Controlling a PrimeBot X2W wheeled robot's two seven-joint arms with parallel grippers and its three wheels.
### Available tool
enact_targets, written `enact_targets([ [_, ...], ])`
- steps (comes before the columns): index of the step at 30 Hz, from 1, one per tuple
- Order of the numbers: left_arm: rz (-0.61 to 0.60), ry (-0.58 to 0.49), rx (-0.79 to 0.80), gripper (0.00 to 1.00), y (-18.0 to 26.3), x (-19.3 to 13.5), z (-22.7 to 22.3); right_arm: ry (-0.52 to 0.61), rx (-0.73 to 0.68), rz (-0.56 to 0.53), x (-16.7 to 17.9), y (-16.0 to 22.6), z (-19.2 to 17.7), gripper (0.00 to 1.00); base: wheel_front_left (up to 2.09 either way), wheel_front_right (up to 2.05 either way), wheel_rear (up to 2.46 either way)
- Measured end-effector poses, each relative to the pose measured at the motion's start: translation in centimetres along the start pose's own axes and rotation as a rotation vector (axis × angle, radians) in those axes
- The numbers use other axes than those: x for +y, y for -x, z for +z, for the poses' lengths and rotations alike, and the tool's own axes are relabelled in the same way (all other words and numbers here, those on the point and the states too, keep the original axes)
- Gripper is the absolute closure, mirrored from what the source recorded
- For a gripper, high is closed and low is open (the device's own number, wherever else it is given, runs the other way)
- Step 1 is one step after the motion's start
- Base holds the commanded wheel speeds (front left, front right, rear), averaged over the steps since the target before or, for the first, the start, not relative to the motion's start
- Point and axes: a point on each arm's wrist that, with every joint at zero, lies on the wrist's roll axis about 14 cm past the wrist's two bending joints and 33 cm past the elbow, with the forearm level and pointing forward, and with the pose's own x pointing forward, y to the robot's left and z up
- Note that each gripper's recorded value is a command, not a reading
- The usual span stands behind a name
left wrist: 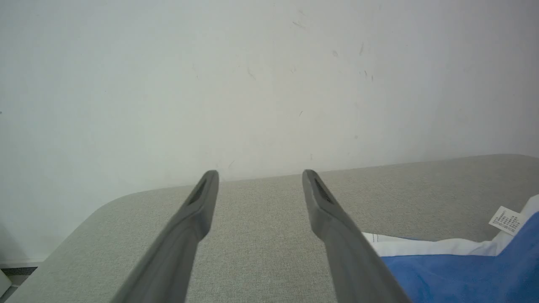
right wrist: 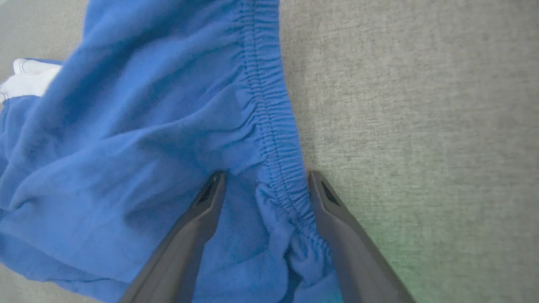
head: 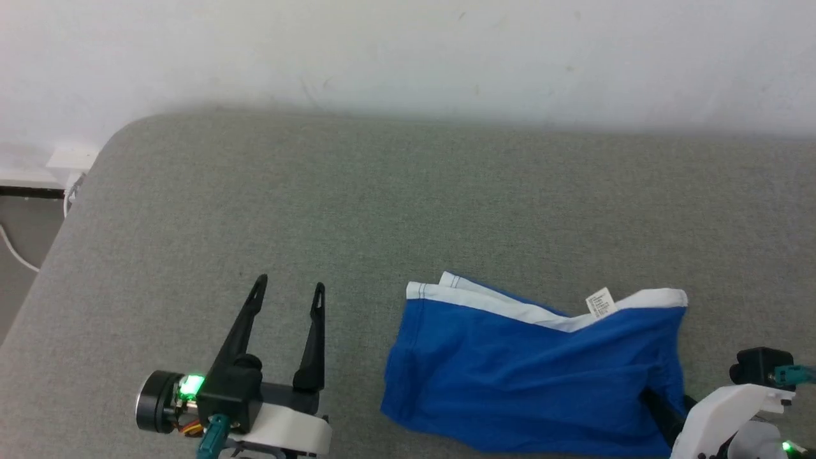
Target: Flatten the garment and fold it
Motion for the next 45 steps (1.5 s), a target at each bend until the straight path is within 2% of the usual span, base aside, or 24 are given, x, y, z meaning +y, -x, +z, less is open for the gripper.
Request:
enact_targets([
  [7, 0.025, 0.018, 0.023, 0.0, -0.1, 0.8, -0.7, 0.005, 0.022, 0.011, 0.5, -1.6, -0.8, 0.0, 0.0, 0.0, 0.0],
  [8, 0.026, 0.019, 0.027, 0.0, -0.1, 0.9, -0.9, 0.004, 0.02, 0.014, 0.6, -1.8, -0.8, 0.54, 0.0, 0.0, 0.0],
  [9, 0.031, 0.021, 0.031, 0.0, -0.1, 1.0, -1.1, 0.005, 0.021, 0.016, 0.7, -1.9, -0.8, 1.0, 0.0, 0.0, 0.0],
  [14, 0.035, 0.033, 0.041, 0.0, -0.3, 1.2, -1.4, -0.001, -0.002, 0.027, 1.1, -2.4, -0.4, 1.0, 0.0, 0.0, 0.0],
  [20, 0.029, 0.033, 0.043, 0.0, -0.3, 1.2, -1.6, -0.017, -0.055, 0.003, 0.0, -1.8, 0.6, 1.0, 0.0, 0.0, 0.0],
  [28, 0.007, 0.052, 0.044, 0.0, -0.2, 0.6, -1.6, -0.032, -0.168, -0.172, -7.1, 0.9, 4.1, 1.0, 0.0, 0.0, 0.0],
  [32, 0.003, 0.06, 0.045, 0.0, -0.2, 0.4, -1.6, -0.033, -0.2, -0.215, -8.6, 1.9, 5.0, 1.0, 0.0, 0.0, 0.0],
  [37, 0.003, 0.07, 0.055, 0.0, 0.3, 0.4, -1.9, -0.043, -0.237, -0.175, -7.3, 2.4, 6.2, 1.0, 0.0, 0.0, 0.0],
  [45, -0.004, 0.072, 0.046, 0.0, 0.9, 0.3, -1.5, -0.016, -0.318, 0.003, -1.1, 3.7, 8.9, 1.0, 0.0, 0.0, 0.0],
])
